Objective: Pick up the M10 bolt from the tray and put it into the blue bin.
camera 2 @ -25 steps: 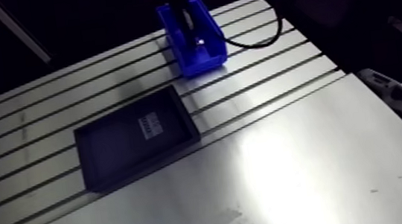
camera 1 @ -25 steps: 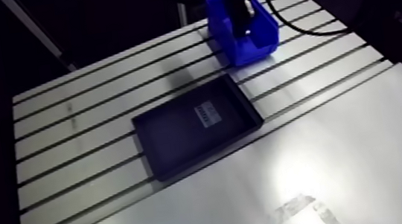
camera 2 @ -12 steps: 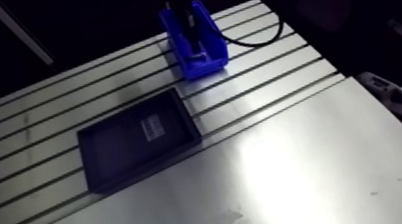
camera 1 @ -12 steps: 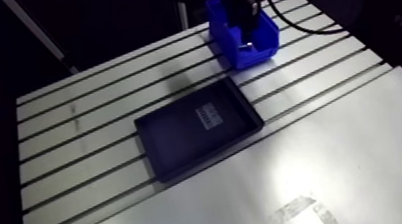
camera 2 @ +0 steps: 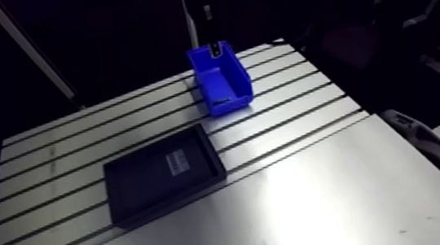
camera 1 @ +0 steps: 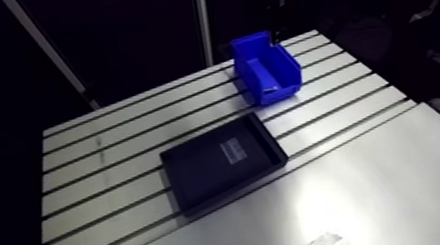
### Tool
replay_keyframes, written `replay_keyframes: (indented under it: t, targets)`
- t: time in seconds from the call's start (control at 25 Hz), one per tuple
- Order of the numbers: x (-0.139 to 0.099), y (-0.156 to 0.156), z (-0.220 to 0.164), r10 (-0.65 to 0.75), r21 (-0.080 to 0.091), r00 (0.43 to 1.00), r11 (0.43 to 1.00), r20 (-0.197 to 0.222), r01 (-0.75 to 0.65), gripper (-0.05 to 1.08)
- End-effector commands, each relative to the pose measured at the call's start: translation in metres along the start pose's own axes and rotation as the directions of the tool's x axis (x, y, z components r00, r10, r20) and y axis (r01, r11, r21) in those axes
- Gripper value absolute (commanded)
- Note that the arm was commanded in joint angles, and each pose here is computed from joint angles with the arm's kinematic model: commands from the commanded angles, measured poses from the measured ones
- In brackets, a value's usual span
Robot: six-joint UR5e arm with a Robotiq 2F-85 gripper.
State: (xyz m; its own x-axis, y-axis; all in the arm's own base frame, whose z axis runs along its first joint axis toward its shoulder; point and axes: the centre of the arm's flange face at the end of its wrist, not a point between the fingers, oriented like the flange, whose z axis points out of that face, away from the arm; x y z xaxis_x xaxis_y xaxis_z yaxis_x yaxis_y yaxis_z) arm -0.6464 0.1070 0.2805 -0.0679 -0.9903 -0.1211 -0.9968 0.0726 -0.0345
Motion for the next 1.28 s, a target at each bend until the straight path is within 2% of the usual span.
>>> replay_keyframes:
  t: [0.04, 0.16, 0.2, 0.28, 0.36, 0.44, 0.48, 0.56, 0.68, 0.72, 0.8, 0.88, 0.96, 1.0, 1.04, 1.16, 1.28]
  targets:
    - [-0.004, -0.034, -0.106, 0.007, -0.056, 1.000, 0.998, 0.018, -0.006, 0.01]
    - [-0.001, -0.054, -0.136, 0.043, -0.055, 0.999, 0.998, 0.010, -0.042, 0.01]
    - [0.001, -0.060, -0.141, 0.072, -0.043, 0.997, 0.997, 0.001, -0.071, 0.01]
    - [0.006, -0.070, -0.156, 0.193, -0.033, 0.981, 0.981, -0.008, -0.193, 0.01]
    - [0.018, -0.076, -0.161, 0.342, -0.015, 0.940, 0.940, -0.010, -0.342, 0.01]
    - [0.045, -0.084, -0.175, 0.396, -0.018, 0.918, 0.918, -0.020, -0.396, 0.01]
    - [0.049, -0.087, -0.181, 0.453, -0.020, 0.891, 0.891, -0.025, -0.454, 0.01]
    - [0.055, -0.097, -0.195, 0.571, -0.023, 0.820, 0.820, -0.033, -0.572, 0.01]
    - [0.056, -0.111, -0.213, 0.680, -0.013, 0.732, 0.732, -0.039, -0.681, 0.01]
    - [0.056, -0.113, -0.215, 0.712, -0.004, 0.701, 0.702, -0.041, -0.712, 0.01]
    - [0.059, -0.117, -0.222, 0.788, 0.019, 0.613, 0.615, -0.060, -0.788, 0.01]
    - [0.064, -0.121, -0.225, 0.856, 0.062, 0.513, 0.517, -0.072, -0.854, 0.01]
    - [0.065, -0.124, -0.229, 0.921, 0.094, 0.384, 0.388, -0.059, -0.917, 0.01]
    - [0.065, -0.126, -0.231, 0.938, 0.101, 0.342, 0.345, -0.051, -0.933, 0.01]
    - [0.065, -0.128, -0.235, 0.954, 0.103, 0.297, 0.300, -0.046, -0.948, 0.01]
    - [0.062, -0.131, -0.251, 0.985, 0.096, 0.162, 0.167, -0.061, -0.981, 0.01]
    - [0.060, -0.130, -0.254, 0.997, 0.100, 0.049, 0.054, -0.056, -0.993, 0.01]
